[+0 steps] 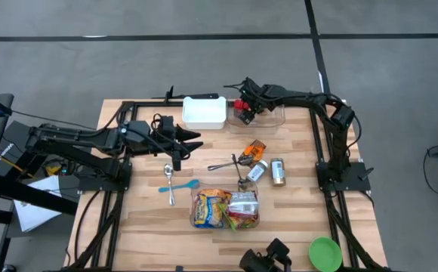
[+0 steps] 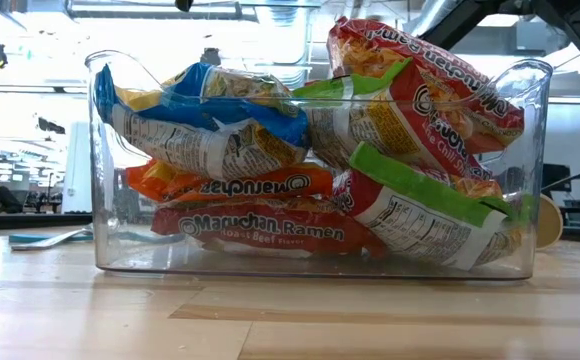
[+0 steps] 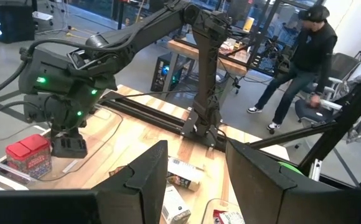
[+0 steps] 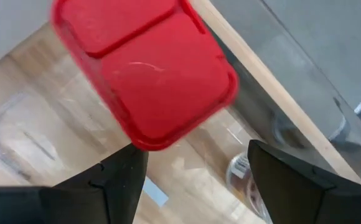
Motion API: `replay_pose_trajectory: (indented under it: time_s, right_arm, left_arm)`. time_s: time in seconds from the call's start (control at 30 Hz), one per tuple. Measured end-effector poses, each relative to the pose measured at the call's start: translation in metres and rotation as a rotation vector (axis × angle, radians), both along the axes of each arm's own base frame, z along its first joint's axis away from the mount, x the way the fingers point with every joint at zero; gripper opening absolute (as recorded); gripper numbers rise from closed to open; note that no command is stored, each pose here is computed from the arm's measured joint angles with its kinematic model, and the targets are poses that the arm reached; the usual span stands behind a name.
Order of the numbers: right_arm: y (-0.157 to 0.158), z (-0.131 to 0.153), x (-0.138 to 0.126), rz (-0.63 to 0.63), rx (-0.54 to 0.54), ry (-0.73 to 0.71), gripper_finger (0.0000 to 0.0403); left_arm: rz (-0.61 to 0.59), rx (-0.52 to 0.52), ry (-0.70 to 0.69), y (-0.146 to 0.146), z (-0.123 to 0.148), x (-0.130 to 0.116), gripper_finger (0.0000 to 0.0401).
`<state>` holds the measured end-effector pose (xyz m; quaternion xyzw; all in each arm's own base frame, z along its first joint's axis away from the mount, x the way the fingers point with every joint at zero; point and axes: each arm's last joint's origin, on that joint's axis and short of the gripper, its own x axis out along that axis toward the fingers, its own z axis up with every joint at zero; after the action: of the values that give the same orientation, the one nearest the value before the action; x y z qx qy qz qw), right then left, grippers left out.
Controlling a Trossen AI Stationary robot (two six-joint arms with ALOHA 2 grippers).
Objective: Pick & Place Food Item
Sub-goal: Put the red seasoning into the top transparent bin
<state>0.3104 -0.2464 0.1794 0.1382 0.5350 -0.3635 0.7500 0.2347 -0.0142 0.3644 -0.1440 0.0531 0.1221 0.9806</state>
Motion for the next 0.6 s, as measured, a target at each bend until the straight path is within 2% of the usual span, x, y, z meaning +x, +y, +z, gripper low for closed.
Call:
replay_pose_trajectory:
  time_s: [0.2,0.37,0.6]
  right_arm:
    - [0.0049,-0.0002,0.0027,-0.047,0.0,-0.005,0.027]
    - [0.0074,-0.0001,0.0026,-0.114,-0.055,0.034,0.0268]
    - [0.0068,-0.0002,0.0004,-0.148,-0.075,0.057,0.0233]
  left_arm:
    - [-0.012,-0.004,-0.001,-0.0029,0.0,-0.0002,0.0159]
    - [-0.013,-0.007,-0.001,-0.0033,0.0,-0.0002,0.0159]
    - [-0.017,-0.004,-0.001,-0.0042,0.0,-0.0003,0.0159]
